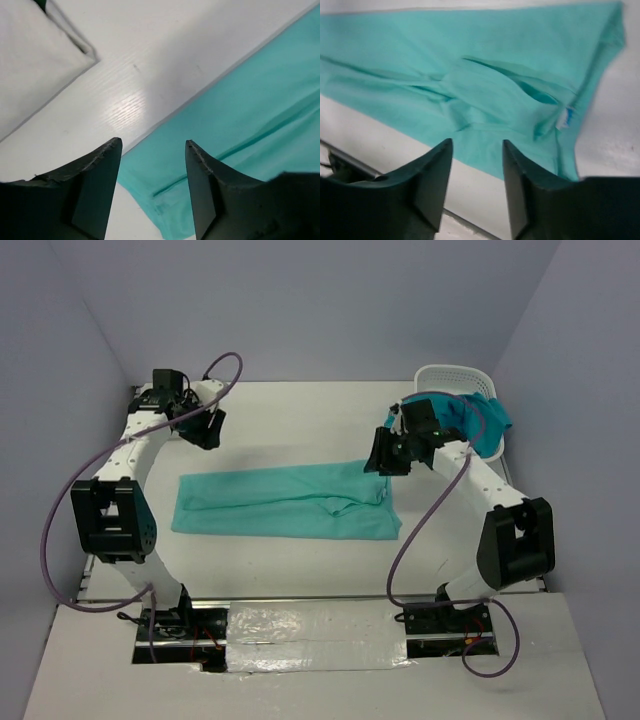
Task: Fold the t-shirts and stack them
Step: Fold the other side of the tshirt into a rectangle, then rotate the tshirt 90 degrees
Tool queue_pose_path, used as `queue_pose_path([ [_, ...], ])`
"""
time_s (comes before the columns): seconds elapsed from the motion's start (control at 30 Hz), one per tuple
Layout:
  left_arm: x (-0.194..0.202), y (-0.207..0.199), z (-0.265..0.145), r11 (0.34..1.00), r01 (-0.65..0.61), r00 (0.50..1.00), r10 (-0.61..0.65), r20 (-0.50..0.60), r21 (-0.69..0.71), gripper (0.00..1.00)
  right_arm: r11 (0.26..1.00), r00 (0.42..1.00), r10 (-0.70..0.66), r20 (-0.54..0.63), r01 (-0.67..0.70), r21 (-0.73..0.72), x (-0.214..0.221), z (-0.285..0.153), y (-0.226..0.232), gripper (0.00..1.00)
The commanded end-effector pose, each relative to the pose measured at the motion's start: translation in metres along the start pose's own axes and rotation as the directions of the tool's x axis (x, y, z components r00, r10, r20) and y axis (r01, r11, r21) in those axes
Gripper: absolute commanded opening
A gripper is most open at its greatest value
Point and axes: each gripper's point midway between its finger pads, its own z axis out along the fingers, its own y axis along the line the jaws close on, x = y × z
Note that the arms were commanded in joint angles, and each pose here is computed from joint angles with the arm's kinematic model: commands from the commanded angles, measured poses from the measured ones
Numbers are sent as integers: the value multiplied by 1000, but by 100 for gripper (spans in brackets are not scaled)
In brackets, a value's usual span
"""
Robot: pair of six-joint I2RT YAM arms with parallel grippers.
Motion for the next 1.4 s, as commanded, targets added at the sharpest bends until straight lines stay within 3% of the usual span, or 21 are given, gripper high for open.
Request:
queue_pose_path([
  [0.0, 40, 26, 17, 990, 108, 982, -121, -145, -94, 67, 983, 988, 129, -88, -116, 140, 42, 5, -40, 56],
  [0.13, 66, 58, 24, 969, 136, 967, -175, -185, -204, 68, 955, 973, 218, -75, -197, 221, 68, 5, -69, 69],
  [0.27, 94, 83, 30, 950, 128, 948, -202, -248, -286, 70, 912, 938, 334, -91, -298, 283, 95, 8, -92, 71],
  [0.47, 109, 84, 51, 963, 113, 951, -177, -253, -246, 78, 880, 896, 422, -136, -370, 298, 136, 24, -104, 73],
  [0.57, 122, 83, 64, 964, 136, 941, -197, -276, -228, 77, 876, 870, 455, -192, -398, 273, 145, 40, -101, 66],
  [0.63, 129, 82, 66, 964, 152, 935, -212, -285, -219, 71, 878, 870, 452, -198, -395, 270, 142, 46, -102, 50],
  [0.67, 132, 82, 67, 964, 157, 934, -216, -286, -215, 66, 883, 881, 438, -178, -384, 271, 132, 47, -103, 42],
  [0.7, 139, 79, 68, 965, 162, 929, -220, -297, -208, 54, 888, 889, 424, -174, -371, 271, 128, 48, -104, 27],
  [0.77, 143, 75, 66, 967, 174, 929, -223, -295, -186, 41, 893, 896, 409, -173, -353, 280, 121, 49, -106, 15],
  [0.8, 147, 71, 64, 968, 182, 927, -228, -297, -173, 27, 898, 907, 392, -155, -342, 275, 108, 51, -105, 5],
  [0.9, 167, 50, 57, 967, 223, 915, -251, -317, -121, 0, 915, 925, 341, -165, -286, 286, 85, 57, -107, 0],
  [1.1, 197, 23, 26, 963, 255, 897, -271, -349, -93, 0, 934, 946, 274, -173, -220, 281, 28, 78, -103, 0],
  [1.23, 216, 6, 0, 974, 211, 892, -225, -391, -79, 0, 948, 961, 202, -189, -144, 282, -14, 100, -91, 2],
  [1.27, 221, -4, -2, 976, 211, 890, -212, -403, -49, 3, 960, 978, 149, -144, -108, 257, -45, 103, -74, 5],
  [1.3, 221, -8, -6, 983, 184, 898, -176, -404, -19, 5, 955, 971, 154, -181, -99, 278, -42, 116, -78, 6],
  [1.37, 221, -24, -15, 984, 171, 905, -139, -402, 46, 10, 962, 987, 110, -114, -77, 260, -83, 123, -63, 8],
])
